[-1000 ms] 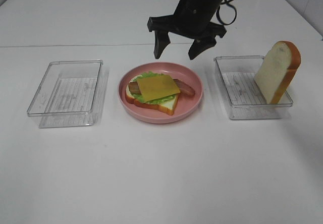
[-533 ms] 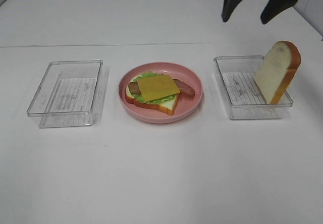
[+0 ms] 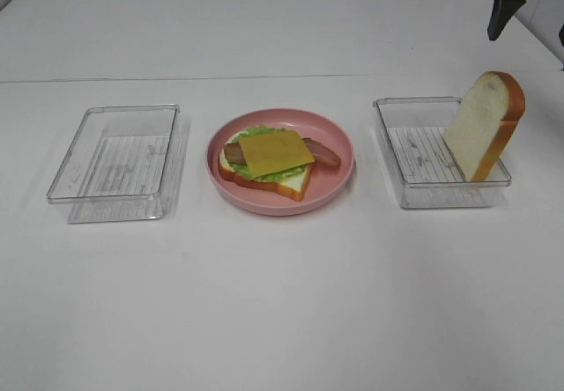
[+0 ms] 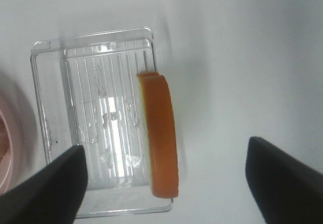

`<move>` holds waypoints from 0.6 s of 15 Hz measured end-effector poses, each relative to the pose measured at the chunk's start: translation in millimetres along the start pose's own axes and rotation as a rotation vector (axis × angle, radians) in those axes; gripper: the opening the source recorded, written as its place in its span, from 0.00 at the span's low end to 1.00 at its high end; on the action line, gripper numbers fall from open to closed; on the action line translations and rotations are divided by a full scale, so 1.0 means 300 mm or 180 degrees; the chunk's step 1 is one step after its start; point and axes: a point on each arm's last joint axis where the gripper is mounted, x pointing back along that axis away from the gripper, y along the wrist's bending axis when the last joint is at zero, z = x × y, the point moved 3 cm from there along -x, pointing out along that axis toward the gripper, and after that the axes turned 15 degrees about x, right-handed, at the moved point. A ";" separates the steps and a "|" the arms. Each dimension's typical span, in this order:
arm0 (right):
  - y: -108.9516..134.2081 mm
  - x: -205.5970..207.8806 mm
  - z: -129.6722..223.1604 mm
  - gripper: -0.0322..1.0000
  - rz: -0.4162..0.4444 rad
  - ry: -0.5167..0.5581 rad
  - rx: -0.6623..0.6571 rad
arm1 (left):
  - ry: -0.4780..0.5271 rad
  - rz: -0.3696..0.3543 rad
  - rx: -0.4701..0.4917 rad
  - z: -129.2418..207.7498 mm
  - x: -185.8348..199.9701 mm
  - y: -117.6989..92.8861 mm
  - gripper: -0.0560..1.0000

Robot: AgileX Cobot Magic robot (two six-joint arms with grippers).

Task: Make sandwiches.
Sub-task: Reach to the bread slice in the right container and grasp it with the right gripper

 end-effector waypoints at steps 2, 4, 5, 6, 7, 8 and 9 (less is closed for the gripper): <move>0.001 -0.058 -0.001 0.80 -0.0090 0.0112 0.0054 | 0.0000 0.0000 0.0000 0.000 0.000 0.000 0.75; -0.002 -0.126 0.002 0.80 -0.0123 0.0264 0.0061 | 0.0000 0.0000 0.0000 0.000 0.000 0.000 0.75; -0.009 -0.167 0.005 0.80 -0.0112 0.0351 0.0065 | -0.0003 0.0001 0.0000 0.000 0.000 0.000 0.75; -0.013 -0.197 0.008 0.80 -0.0104 0.0415 0.0067 | -0.0003 0.0001 0.0000 0.000 0.000 0.000 0.75; -0.015 -0.210 0.010 0.79 -0.0104 0.0445 0.0069 | -0.0003 0.0001 0.0000 0.000 0.000 0.000 0.75; -0.017 -0.235 0.012 0.74 -0.0115 0.0494 0.0068 | -0.0003 0.0001 0.0000 0.000 0.000 0.000 0.75; -0.014 -0.247 0.013 0.67 -0.0149 0.0512 0.0059 | -0.0003 0.0001 0.0000 0.000 0.000 0.000 0.75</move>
